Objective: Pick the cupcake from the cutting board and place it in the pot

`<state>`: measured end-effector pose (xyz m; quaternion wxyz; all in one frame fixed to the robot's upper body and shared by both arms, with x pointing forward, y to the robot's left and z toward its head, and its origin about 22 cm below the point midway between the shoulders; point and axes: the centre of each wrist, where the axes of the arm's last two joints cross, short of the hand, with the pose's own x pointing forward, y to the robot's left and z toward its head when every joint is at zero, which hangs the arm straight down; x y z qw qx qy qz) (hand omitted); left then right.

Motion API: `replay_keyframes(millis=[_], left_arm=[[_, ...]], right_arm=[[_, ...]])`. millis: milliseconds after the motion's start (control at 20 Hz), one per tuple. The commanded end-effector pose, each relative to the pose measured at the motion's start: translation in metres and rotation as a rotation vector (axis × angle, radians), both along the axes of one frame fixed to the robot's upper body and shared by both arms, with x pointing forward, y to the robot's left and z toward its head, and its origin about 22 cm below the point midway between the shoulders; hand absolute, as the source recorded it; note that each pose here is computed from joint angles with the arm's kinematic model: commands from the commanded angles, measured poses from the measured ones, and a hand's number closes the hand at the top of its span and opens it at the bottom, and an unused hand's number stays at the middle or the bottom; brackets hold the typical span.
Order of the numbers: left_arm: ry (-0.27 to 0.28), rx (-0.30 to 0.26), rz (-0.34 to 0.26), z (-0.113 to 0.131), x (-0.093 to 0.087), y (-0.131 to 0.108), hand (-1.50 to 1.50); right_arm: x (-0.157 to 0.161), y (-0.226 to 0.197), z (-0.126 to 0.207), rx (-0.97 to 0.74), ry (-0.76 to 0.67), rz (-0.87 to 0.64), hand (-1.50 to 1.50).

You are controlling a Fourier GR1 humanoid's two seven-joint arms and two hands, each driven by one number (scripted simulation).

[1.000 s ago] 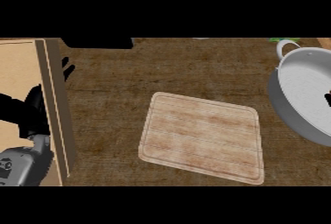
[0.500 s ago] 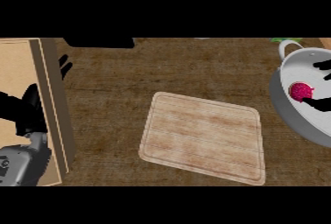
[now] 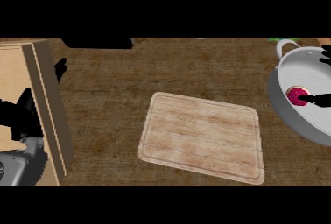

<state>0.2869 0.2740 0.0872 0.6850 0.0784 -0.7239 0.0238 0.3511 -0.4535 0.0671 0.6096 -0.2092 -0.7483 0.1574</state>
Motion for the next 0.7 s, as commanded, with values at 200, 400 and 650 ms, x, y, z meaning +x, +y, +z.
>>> replay_keyframes(millis=[200, 400, 650], left_arm=[[0.0, -0.006, 0.006, -0.011, -0.01, -0.013, 0.0], [-0.01, 0.008, -0.008, -0.007, 0.0, -0.001, 0.0], [-0.011, -0.006, 0.006, 0.0, 0.008, -0.009, 0.0]], right_arm=[[-0.028, -0.067, 0.036, 0.243, -0.073, -0.043, -1.5], [-0.047, -0.092, 0.044, 0.262, -0.054, -0.04, -1.5], [-0.082, -0.12, 0.046, 0.268, -0.059, -0.015, -1.5]])
